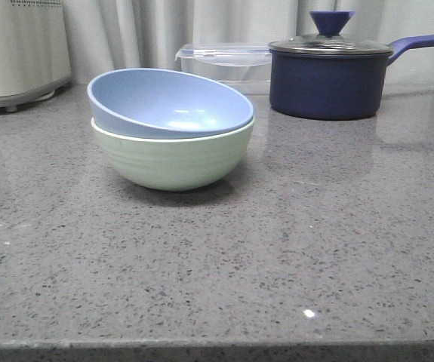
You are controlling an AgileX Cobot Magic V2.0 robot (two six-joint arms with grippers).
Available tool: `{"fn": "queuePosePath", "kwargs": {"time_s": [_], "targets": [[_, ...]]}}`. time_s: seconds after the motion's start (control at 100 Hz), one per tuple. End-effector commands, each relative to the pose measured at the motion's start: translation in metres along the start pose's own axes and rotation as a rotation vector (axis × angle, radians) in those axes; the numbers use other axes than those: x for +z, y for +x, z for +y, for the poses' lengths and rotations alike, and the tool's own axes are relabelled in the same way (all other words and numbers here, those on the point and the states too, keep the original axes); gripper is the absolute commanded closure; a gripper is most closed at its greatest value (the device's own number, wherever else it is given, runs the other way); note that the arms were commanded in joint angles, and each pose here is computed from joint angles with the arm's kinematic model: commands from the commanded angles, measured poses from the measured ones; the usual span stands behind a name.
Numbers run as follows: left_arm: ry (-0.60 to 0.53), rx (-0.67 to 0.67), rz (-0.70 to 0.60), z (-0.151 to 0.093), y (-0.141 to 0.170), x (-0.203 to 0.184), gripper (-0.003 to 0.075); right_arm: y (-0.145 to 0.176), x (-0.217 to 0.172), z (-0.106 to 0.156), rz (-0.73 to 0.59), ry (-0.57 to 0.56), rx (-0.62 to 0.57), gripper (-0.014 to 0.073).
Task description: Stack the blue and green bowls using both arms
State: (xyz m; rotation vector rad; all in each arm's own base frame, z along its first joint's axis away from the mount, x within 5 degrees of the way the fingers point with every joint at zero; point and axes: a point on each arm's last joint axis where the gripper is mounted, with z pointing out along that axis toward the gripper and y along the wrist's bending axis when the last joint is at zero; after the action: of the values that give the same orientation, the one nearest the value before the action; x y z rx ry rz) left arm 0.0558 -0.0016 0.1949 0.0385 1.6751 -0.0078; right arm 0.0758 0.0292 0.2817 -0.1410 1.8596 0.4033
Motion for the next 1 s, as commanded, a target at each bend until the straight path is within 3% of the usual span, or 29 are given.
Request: {"fn": "queuePosePath", "kwargs": {"time_s": [0.0,0.19,0.47,0.71,0.99], "targets": [[-0.001,-0.012,-0.082,0.0,0.004,0.0,0.0741,-0.015,-0.003,0.0,-0.106,0.015,-0.038,0.0662],[-0.001,-0.012,-0.082,0.0,0.004,0.0,0.0741,-0.013,-0.001,-0.01,-0.184,0.112,-0.041,0.0662],[-0.001,-0.012,-0.082,0.0,0.004,0.0,0.0741,0.017,-0.004,-0.024,-0.363,0.21,-0.038,0.0662],[-0.001,-0.012,-0.082,0.0,0.004,0.0,0.0741,0.048,-0.009,-0.034,-0.4,0.307,-0.029,0.0662],[-0.001,-0.012,-0.08,0.0,0.004,0.0,0.0741,0.076,-0.008,-0.038,-0.407,0.319,-0.029,0.0662]]}}
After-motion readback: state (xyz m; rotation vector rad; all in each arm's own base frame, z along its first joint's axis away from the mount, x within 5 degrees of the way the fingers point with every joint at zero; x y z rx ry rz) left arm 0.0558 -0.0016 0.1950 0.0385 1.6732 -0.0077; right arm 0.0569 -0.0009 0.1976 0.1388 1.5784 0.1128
